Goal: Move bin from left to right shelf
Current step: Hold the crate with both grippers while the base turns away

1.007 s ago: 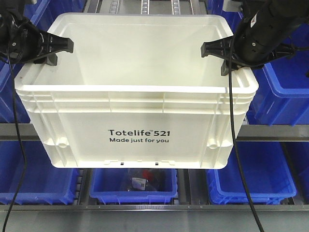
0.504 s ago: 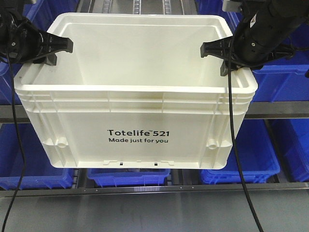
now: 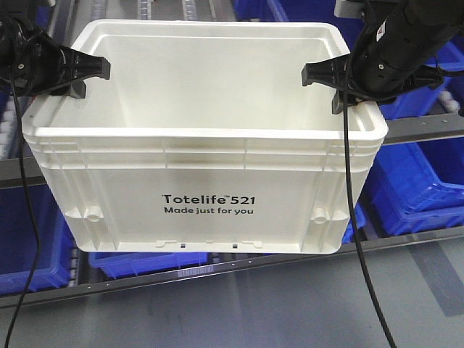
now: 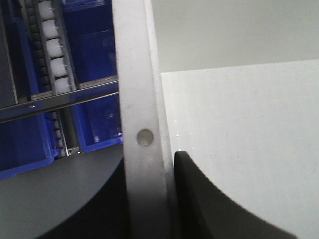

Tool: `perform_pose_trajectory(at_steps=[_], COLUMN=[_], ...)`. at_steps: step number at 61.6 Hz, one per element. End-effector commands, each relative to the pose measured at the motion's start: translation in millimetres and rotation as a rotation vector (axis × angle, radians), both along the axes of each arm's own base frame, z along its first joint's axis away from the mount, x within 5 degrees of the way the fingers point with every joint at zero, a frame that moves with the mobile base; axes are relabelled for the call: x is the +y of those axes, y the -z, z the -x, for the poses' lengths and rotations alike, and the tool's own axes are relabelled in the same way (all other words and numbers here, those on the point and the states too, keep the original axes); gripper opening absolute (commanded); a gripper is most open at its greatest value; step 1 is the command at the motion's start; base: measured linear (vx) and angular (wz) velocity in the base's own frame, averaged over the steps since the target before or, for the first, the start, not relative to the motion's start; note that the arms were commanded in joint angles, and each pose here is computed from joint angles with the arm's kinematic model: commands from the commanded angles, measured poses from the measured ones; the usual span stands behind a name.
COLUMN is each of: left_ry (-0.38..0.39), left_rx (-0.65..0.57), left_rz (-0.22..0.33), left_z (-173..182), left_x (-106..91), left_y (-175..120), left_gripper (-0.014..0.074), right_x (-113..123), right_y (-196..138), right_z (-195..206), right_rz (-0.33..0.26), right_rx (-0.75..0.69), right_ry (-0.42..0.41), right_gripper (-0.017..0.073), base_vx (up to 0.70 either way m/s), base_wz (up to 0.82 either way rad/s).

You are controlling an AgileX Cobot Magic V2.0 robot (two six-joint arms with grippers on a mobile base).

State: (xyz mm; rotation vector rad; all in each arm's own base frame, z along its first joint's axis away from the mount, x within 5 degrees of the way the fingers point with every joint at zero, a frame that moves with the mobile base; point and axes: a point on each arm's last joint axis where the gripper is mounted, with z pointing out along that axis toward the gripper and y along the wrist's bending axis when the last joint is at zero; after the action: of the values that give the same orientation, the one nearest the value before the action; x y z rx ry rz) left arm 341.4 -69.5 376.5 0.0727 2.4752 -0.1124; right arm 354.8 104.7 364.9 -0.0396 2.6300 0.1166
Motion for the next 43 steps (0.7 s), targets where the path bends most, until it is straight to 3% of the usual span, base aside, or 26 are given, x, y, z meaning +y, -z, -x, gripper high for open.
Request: perform_pose_trajectory(at_steps=[1, 43], left_ry=[0.020, 0.021], left_rx=[-0.181, -0.180], left_rz=[0.010, 0.018], left_z=[9.9, 10.0], left_x=[0.6, 0.0], left_y=[-36.1, -36.1], left_gripper=[0.0111, 0.0111], right_x=[-4.5, -6.7], right_y=[-43.4, -42.6], right_z=[8.7, 9.6], right_rz=[-0.047, -0.035], right_rx=[-0.216, -0.202], right_ry=[-0.007, -0.002], right_gripper=[0.0046, 0.0046], base_vx=[-0.06, 0.00], base_wz=[-0.33, -0.07])
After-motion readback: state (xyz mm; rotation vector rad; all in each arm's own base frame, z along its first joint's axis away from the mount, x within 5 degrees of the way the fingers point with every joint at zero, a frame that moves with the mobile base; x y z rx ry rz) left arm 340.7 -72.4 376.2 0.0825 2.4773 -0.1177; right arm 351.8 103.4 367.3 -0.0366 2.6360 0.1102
